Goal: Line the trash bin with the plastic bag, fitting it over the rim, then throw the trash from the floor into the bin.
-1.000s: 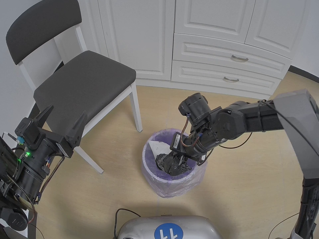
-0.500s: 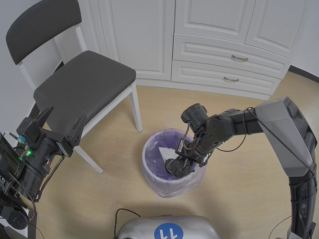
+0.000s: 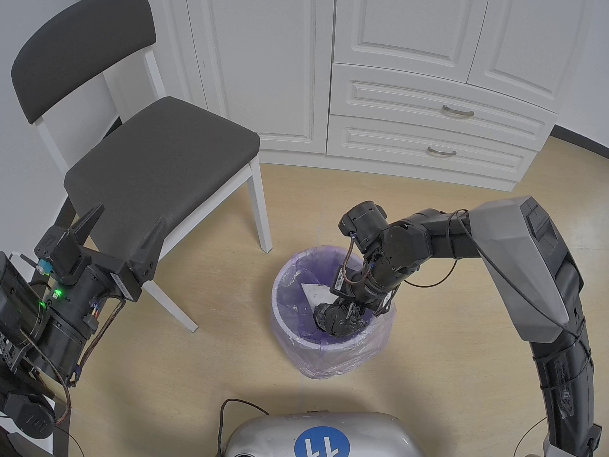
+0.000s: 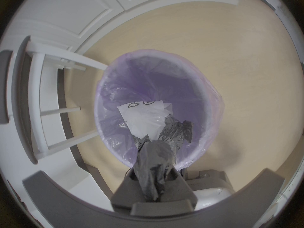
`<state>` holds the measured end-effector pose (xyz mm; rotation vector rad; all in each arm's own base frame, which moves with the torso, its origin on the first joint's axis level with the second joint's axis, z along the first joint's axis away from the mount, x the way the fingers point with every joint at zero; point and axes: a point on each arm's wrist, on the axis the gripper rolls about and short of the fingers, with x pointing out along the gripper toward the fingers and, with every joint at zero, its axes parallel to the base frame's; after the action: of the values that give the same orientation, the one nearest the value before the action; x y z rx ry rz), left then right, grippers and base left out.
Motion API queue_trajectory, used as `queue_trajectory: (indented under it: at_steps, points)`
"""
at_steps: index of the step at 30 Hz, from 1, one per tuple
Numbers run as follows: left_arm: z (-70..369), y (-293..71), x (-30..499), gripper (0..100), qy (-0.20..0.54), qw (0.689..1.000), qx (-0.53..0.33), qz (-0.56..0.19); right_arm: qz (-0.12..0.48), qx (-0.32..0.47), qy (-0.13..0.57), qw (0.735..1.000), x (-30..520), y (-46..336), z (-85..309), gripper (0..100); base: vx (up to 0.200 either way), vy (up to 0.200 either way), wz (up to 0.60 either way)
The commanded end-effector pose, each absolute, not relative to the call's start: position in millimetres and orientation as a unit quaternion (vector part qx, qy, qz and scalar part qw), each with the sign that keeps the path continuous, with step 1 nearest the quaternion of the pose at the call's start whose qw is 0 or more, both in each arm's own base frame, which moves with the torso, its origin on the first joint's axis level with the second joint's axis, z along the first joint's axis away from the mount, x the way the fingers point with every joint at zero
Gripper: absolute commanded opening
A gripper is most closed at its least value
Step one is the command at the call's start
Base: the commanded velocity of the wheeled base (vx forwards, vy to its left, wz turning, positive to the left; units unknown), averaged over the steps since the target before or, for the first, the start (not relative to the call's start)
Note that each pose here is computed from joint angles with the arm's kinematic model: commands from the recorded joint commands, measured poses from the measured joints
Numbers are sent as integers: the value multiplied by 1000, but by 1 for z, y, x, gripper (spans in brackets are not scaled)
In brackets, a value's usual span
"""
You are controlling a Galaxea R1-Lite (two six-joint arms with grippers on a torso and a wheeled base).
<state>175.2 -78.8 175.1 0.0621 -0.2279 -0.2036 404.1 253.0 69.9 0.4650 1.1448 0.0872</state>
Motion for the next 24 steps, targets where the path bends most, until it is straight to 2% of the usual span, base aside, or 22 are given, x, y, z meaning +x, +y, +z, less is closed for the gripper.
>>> queue_trajectory:
  at_steps: [1,3,6,7,12,24]
  points:
    - [170,-80,178,100,-103,989,35,-101,58,179,543,819,406,261,68,0,0,0,0]
    - [168,-81,178,100,-98,989,37,-102,51,133,564,813,402,257,61,0,0,0,0]
    - [168,-81,179,100,-98,989,37,-102,56,80,561,822,401,254,60,0,0,0,0]
    - [168,-81,178,100,-98,989,37,-102,50,38,552,832,401,252,58,0,0,0,0]
    - [168,-81,178,100,-100,989,36,-102,47,-33,533,844,403,249,56,0,0,0,0]
    - [171,-80,176,100,-108,988,33,-102,87,-56,512,853,385,282,63,0,0,0,0]
